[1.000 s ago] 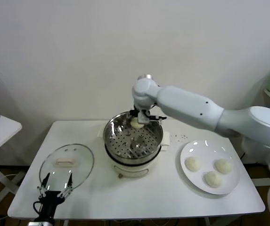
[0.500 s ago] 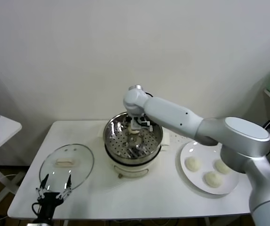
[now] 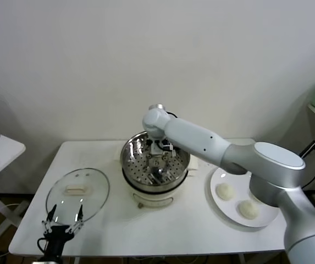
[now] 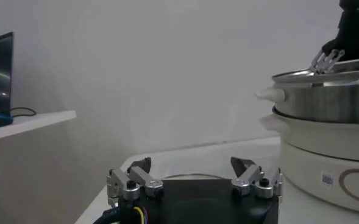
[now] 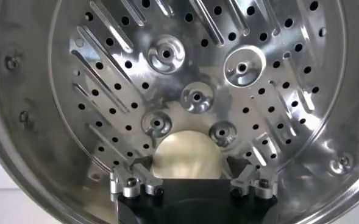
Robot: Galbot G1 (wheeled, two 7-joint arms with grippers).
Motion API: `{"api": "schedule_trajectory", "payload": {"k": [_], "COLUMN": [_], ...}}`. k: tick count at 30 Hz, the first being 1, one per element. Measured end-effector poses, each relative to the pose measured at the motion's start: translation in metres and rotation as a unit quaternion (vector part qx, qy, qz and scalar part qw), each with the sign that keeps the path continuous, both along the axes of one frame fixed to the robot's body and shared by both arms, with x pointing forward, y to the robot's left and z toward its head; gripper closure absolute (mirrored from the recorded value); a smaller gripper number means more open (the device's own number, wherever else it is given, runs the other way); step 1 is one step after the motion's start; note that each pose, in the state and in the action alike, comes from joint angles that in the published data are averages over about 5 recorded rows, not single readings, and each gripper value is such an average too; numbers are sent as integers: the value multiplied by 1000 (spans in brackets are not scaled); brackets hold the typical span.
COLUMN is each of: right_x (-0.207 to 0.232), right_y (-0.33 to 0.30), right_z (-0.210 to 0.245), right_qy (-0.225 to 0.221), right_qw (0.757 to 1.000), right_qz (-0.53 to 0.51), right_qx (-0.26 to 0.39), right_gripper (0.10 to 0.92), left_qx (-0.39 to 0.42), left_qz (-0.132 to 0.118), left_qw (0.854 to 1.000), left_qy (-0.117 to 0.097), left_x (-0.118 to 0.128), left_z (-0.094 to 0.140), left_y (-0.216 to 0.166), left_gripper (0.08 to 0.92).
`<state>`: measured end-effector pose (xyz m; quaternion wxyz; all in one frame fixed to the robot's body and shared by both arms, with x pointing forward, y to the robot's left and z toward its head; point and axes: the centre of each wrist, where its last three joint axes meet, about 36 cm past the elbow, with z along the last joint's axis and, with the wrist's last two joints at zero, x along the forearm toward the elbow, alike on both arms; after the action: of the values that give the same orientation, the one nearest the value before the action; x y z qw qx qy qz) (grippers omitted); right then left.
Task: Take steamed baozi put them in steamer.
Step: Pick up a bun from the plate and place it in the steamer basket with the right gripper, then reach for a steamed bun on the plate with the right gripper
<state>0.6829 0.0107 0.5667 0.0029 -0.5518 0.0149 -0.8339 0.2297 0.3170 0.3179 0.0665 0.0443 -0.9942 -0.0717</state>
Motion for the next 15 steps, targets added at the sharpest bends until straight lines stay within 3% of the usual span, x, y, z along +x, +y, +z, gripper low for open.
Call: {"api": "schedule_trajectory", "payload": {"k": [9,15], "right_x": [-2,1], "right_y": [-13,-56], "right_z": [38,85], "right_qy": [4,21], "right_qw": [1000,997], "right_qz": [-3,-59], "right_qx": [16,55], "right_gripper": [200,200], "left_qx": [-1,0], "left_qz": [4,3], "left_qw": [1000,1000], "left_qy": [1,3], "left_x": [2,3], "left_z": [0,1], "left_y": [1,2], "left_gripper": [177,177]}}
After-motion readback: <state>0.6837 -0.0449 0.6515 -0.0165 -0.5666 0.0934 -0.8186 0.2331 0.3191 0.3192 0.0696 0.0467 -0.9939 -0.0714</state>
